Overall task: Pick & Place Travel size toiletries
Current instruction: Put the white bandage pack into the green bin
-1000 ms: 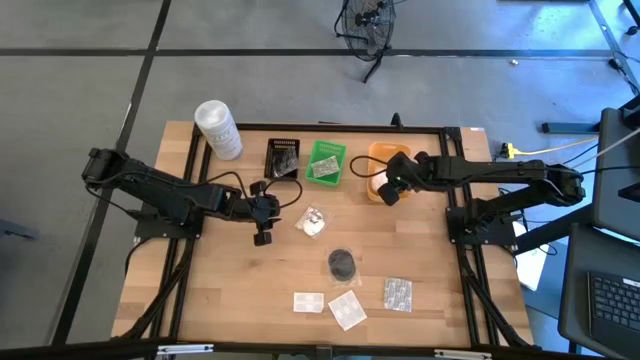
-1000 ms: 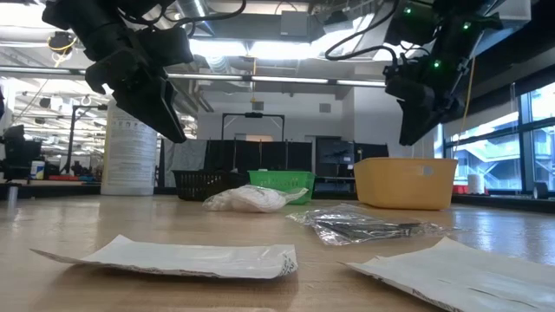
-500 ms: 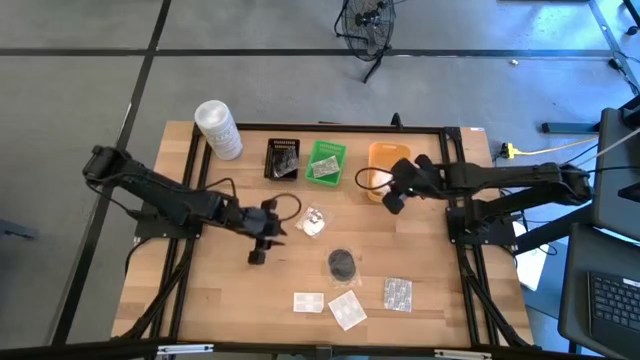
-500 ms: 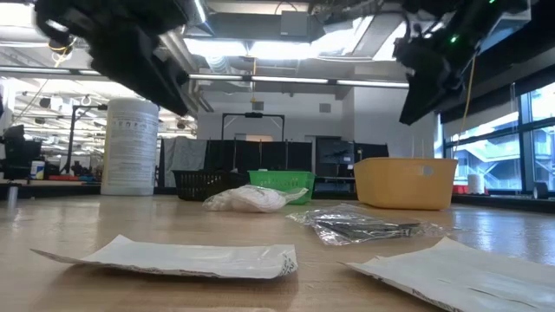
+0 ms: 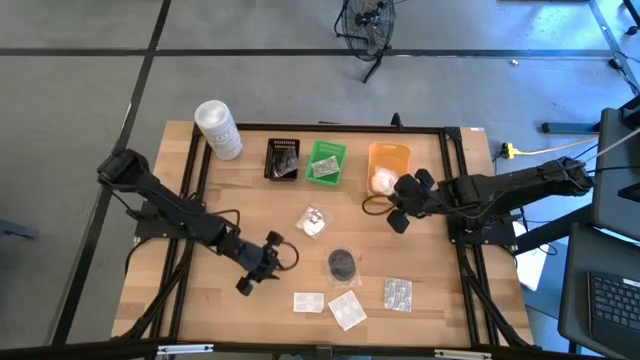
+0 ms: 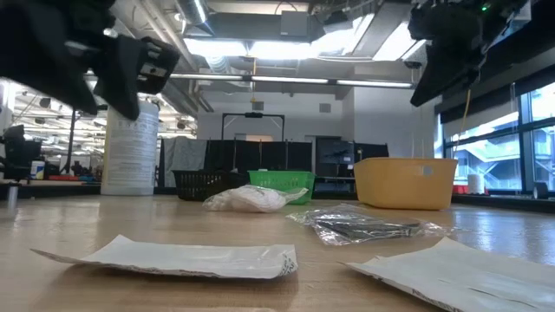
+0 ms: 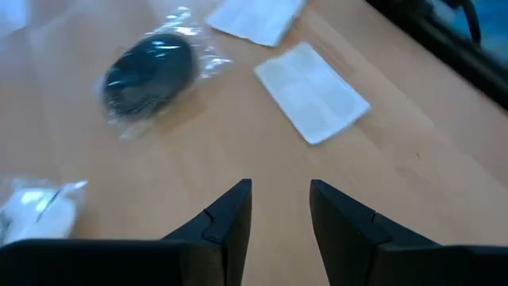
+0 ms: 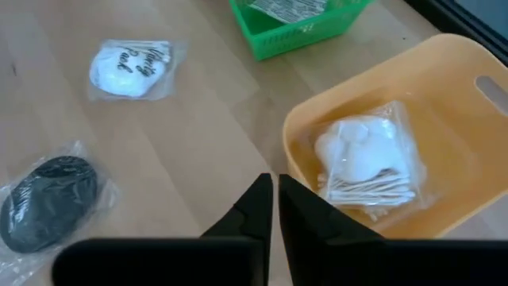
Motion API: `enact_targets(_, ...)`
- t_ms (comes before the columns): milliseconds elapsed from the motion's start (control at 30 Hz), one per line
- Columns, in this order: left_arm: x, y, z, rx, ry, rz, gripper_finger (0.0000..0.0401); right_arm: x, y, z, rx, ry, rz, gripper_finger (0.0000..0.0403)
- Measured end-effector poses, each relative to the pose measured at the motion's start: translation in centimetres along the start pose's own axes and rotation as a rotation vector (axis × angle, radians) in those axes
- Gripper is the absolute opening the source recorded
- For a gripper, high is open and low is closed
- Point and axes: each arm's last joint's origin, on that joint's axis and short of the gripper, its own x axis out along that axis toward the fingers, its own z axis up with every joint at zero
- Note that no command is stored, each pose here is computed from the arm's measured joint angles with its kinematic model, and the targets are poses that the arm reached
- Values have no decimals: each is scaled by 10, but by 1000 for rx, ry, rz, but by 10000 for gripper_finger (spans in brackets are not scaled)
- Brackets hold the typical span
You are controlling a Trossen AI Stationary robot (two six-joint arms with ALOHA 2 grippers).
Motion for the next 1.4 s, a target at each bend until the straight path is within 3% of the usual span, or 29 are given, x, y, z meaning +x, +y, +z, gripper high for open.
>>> enact_targets(333,32,-22,1,264,-83,-19,125,-2,12,-25,48,-44,-25,8)
enact_targets(733,58,-51,-6,541,-120,106,125,-8,19,-31,140,-116,-36,30)
enact_targets(1133,79,-58,-9,653,-60,146,125,-8,19,-30,155,-127,-33,7)
enact_targets(1400,84,-59,-6,663,-64,147,125,-8,20,-30,159,-131,-28,23)
